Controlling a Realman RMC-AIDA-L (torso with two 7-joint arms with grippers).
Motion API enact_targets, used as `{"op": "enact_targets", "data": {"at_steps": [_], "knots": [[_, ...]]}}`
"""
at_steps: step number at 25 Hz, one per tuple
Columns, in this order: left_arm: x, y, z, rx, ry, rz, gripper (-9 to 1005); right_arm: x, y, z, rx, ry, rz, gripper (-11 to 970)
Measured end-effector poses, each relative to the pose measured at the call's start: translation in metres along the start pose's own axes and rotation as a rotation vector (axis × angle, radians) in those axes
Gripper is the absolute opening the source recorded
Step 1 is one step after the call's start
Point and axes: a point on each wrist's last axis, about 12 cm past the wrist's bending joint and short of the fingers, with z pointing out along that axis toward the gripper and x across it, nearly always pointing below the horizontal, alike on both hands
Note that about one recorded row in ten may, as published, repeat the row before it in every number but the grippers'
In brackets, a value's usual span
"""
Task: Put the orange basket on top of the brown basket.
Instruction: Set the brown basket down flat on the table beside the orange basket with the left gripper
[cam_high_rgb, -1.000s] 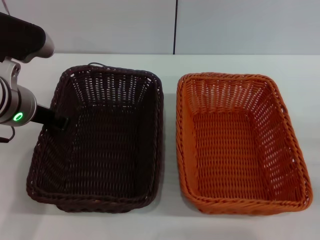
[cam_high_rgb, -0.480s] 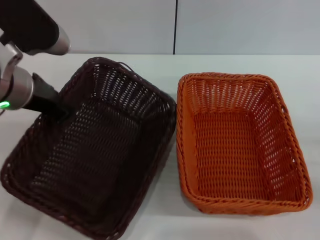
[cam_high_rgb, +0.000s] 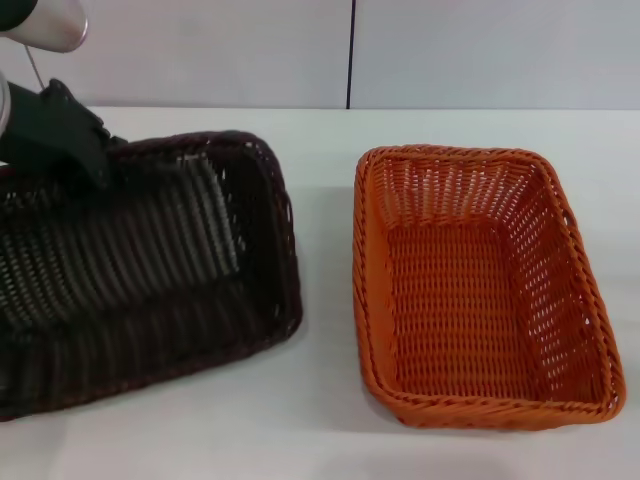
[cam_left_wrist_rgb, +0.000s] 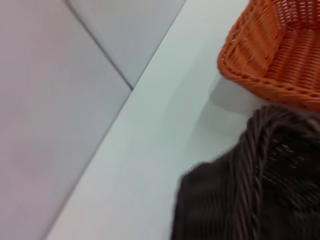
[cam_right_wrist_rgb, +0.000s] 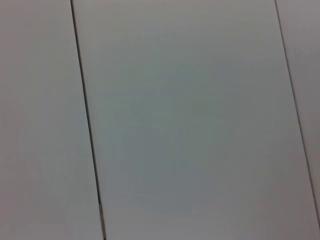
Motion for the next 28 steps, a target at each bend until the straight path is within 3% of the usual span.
{"op": "enact_targets", "data": {"at_steps": [8,9,17,19,22,24,27,28], "knots": [[-0.005,0.0,-0.004,0.007,-0.001,0.05,218,-0.004,0.007,0.002,-0.01,-0.014,0.024,829],[-0.013,-0.003,-0.014,0.012,-0.003,0.115,212,-0.004,0.008,0.002,-0.013,-0.016,0.027,829],[-0.023,-0.006,-0.023,0.014,-0.01,0.181,204,-0.004,0.009,0.002,-0.019,-0.015,0.028,829],[-0.031,-0.01,-0.006,0.087,0.011,0.2,201,-0.004,0.008,0.001,-0.018,-0.013,0.025,829],[-0.034,-0.01,-0.002,0.098,0.011,0.207,200,-0.003,0.007,0.001,-0.016,-0.011,0.022,829],[-0.041,-0.002,0.015,0.13,0.026,0.185,199,-0.002,0.006,0.001,-0.013,-0.006,0.019,829],[-0.043,0.003,0.024,0.14,0.048,0.166,197,-0.001,0.005,0.001,-0.01,-0.001,0.014,829],[-0.046,0.009,0.037,0.153,0.077,0.145,196,-0.001,0.003,0.001,-0.008,0.001,0.011,829]]}}
